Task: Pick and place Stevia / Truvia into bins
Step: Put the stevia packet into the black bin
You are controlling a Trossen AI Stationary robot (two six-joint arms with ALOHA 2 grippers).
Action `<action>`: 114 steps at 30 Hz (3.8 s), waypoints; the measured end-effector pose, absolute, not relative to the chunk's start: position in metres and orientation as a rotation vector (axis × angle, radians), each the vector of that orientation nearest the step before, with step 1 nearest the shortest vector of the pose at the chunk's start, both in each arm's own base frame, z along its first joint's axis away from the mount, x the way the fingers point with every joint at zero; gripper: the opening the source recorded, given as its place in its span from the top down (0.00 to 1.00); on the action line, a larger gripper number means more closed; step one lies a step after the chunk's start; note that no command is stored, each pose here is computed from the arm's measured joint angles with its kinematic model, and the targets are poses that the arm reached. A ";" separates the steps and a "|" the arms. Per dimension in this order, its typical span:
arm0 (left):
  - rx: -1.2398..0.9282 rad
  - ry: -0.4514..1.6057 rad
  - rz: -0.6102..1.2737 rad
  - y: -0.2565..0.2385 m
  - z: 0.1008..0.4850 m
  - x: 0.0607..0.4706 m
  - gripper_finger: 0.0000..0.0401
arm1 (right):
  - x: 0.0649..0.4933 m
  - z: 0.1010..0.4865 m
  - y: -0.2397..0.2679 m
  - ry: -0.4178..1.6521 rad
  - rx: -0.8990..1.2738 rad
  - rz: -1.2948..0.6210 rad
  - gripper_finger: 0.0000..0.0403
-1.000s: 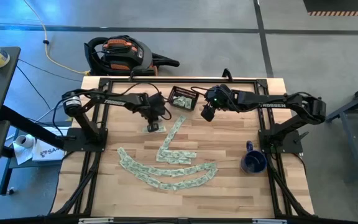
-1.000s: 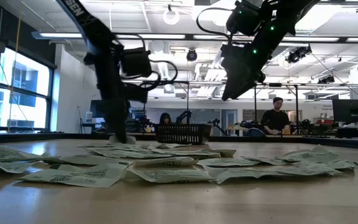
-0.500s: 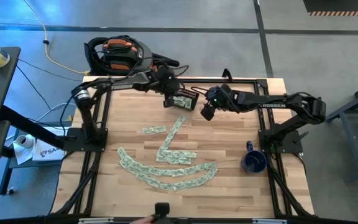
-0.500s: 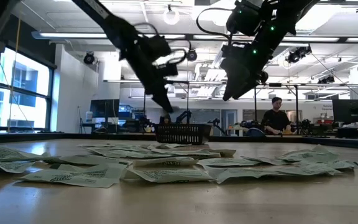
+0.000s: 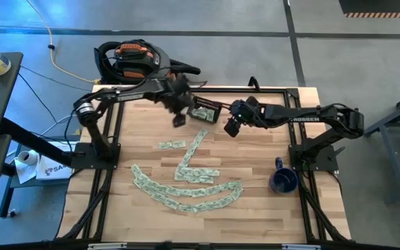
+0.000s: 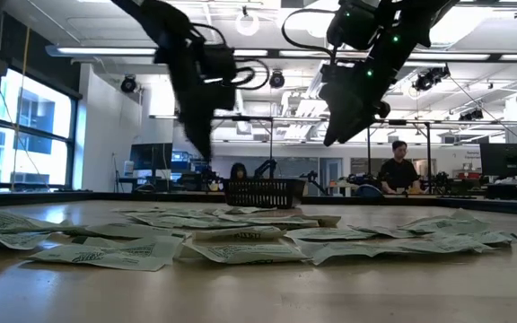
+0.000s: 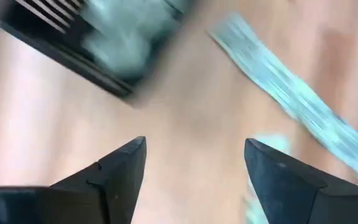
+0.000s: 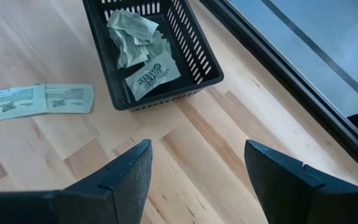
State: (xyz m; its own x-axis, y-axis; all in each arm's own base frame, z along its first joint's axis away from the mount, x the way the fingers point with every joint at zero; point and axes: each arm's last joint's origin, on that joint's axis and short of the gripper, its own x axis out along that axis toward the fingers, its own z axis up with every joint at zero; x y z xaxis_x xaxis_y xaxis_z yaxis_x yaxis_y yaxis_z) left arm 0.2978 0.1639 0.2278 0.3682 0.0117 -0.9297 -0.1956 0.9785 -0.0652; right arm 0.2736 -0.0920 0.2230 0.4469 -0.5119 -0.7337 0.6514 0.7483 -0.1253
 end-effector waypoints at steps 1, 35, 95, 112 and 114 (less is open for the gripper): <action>-0.196 1.212 0.113 0.156 0.225 0.291 0.24 | 0.274 0.223 -0.092 0.839 0.181 -0.724 0.39; 0.299 1.230 0.364 0.084 0.171 0.277 0.90 | 0.275 0.225 -0.094 0.785 0.255 -0.751 0.39; 0.032 1.195 0.104 0.075 0.131 0.295 0.70 | 0.264 0.235 -0.095 0.772 0.285 -0.804 0.39; 0.347 0.857 0.231 0.163 0.251 0.341 0.94 | 0.263 0.236 -0.097 0.758 0.236 -0.874 0.39; 0.308 0.897 0.199 0.180 0.234 0.342 0.94 | 0.263 0.236 -0.097 0.763 0.228 -0.875 0.39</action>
